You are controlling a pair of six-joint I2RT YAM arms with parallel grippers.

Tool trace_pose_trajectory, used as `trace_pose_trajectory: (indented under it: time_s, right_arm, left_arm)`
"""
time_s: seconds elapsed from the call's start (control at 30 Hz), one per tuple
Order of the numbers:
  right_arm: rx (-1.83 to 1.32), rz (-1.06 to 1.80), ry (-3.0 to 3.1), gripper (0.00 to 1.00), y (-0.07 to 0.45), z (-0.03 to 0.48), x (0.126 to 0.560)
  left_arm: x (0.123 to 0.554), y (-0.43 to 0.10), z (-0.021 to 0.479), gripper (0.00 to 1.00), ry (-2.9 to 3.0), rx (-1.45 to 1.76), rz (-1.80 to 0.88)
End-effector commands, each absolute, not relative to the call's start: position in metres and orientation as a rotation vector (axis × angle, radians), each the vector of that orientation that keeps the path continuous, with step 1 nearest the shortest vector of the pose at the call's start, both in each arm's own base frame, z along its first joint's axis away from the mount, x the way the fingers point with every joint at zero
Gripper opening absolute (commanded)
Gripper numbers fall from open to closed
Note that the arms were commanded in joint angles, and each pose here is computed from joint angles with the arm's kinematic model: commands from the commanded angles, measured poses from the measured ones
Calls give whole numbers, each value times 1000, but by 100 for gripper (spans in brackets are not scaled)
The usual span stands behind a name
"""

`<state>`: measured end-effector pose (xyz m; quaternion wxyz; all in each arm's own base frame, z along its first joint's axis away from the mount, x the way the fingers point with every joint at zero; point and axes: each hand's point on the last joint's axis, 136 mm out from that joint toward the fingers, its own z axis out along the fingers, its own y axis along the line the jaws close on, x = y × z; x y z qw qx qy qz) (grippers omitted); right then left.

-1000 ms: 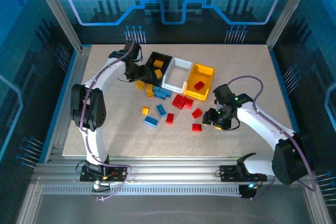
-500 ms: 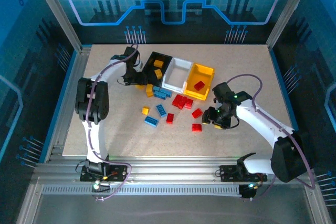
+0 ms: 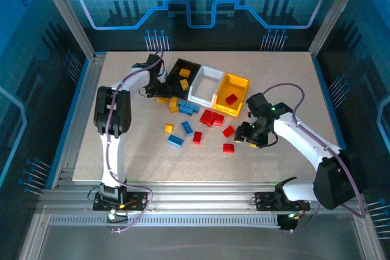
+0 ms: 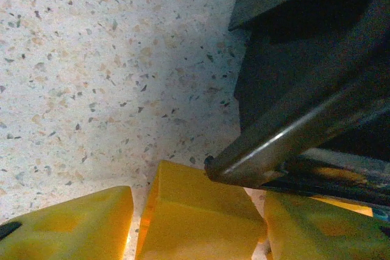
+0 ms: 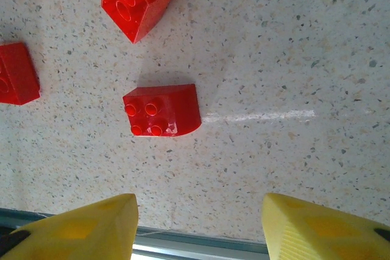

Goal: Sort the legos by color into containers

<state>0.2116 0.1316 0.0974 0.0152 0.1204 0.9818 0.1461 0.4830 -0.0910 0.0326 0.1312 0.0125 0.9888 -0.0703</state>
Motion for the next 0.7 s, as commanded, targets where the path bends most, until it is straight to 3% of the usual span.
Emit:
trace_pose_trajectory:
  time_s: [0.0,0.43,0.67]
  right_arm:
    - [384,432,3079,58,133,102,210]
    - [419,439,3018,58,127,103,201]
    - [421,439,2992,58,122,105,198]
  left_arm:
    - [486,-89,29,58,2874,38,-199]
    - [468,-86,25,39,2918,-35,-194]
    - [458,-87,34,37,2914,-112,-228]
